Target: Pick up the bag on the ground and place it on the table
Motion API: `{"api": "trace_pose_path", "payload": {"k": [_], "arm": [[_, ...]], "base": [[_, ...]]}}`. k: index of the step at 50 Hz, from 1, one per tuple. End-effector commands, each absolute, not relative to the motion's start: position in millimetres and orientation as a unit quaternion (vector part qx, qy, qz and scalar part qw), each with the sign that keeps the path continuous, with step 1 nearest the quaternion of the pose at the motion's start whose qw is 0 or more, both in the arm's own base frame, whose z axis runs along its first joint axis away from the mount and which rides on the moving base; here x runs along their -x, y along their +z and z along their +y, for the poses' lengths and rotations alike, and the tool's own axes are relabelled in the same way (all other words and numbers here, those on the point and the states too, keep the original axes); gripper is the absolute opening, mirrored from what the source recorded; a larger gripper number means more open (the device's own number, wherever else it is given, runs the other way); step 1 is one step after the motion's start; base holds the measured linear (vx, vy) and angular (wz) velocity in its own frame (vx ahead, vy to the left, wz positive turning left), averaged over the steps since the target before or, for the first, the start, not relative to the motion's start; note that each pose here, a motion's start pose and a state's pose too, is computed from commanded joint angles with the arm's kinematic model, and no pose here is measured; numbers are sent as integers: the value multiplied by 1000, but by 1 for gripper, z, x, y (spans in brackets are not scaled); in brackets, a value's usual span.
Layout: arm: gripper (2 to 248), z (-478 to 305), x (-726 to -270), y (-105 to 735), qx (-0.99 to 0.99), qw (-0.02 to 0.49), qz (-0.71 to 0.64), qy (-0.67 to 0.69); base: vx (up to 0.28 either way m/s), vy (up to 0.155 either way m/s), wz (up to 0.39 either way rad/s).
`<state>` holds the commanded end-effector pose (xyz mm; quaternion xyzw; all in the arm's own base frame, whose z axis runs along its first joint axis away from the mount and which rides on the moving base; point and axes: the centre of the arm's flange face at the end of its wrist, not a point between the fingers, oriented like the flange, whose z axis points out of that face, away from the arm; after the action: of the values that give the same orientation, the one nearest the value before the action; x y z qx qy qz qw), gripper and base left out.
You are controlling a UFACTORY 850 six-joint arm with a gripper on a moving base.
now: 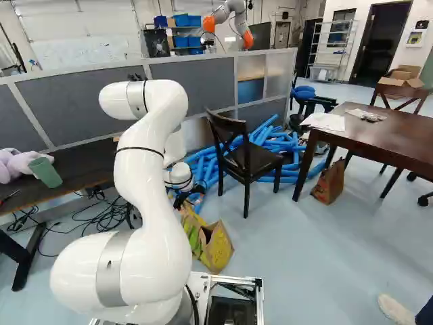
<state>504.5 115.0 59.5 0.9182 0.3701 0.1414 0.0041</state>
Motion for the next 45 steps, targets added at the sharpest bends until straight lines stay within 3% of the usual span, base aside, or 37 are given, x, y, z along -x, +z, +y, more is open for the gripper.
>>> {"api": "trace_pose_path", "payload": {"k": [45], "arm": [[247,138,-518,-10,-917,1,390,91]], "base": [[0,0,0]]}}
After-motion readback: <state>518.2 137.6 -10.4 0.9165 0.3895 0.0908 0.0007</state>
